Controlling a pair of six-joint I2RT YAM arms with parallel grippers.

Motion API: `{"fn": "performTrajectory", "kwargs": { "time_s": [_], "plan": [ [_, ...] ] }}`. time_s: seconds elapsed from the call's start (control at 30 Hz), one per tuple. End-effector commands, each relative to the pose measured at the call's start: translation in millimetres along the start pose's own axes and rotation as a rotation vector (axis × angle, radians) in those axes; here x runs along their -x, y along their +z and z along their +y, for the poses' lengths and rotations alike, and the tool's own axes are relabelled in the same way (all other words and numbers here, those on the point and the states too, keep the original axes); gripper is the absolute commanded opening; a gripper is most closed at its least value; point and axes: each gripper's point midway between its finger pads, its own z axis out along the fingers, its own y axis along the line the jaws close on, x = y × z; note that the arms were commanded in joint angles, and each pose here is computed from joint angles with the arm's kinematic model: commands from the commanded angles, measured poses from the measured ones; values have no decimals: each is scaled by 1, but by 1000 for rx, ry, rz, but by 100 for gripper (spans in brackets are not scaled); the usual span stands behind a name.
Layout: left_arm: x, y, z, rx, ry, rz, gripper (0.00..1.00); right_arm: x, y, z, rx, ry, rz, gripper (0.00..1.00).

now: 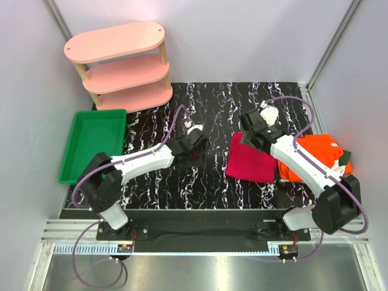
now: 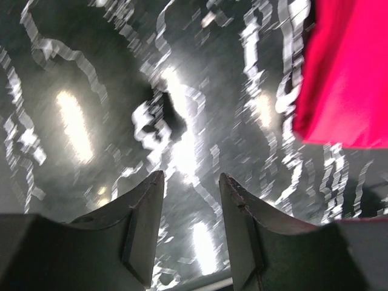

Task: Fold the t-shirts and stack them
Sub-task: Smooth out wrinkles on the folded tshirt

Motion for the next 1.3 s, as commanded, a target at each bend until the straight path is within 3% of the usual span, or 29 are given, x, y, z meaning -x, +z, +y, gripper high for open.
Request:
{"fn": "performTrajectory", "kwargs": {
  "time_s": [0.0, 0.07, 0.1, 0.2, 0.53, 0.77, 1.07, 1.27],
  "plan": [
    [36, 8, -37, -85, 13, -48, 47, 8, 27, 28, 30, -45, -5, 52],
    [53, 11, -51, -121, 3, -69, 45, -5, 45, 29, 15, -41, 52, 37],
    [50, 21, -55, -131, 8, -44, 45, -18, 59, 28, -14, -64, 89, 25],
    [73, 27, -76, -190, 3, -65, 43, -40, 77, 21, -61, -78, 137, 13],
    [110, 61, -140, -371, -7, -34, 41, -48, 74, -2, -85, -14, 130, 11],
    [96, 96, -166, -454, -5, 56, 42, -72, 82, -12, -113, -49, 186, 12],
    [45, 147, -137, -336, 3, 203, 37, -121, 104, -4, -89, -110, 363, 10],
    [34, 144, -74, -117, -44, 208, 25, -127, 108, 32, 46, -121, 446, 8]
  ]
}}
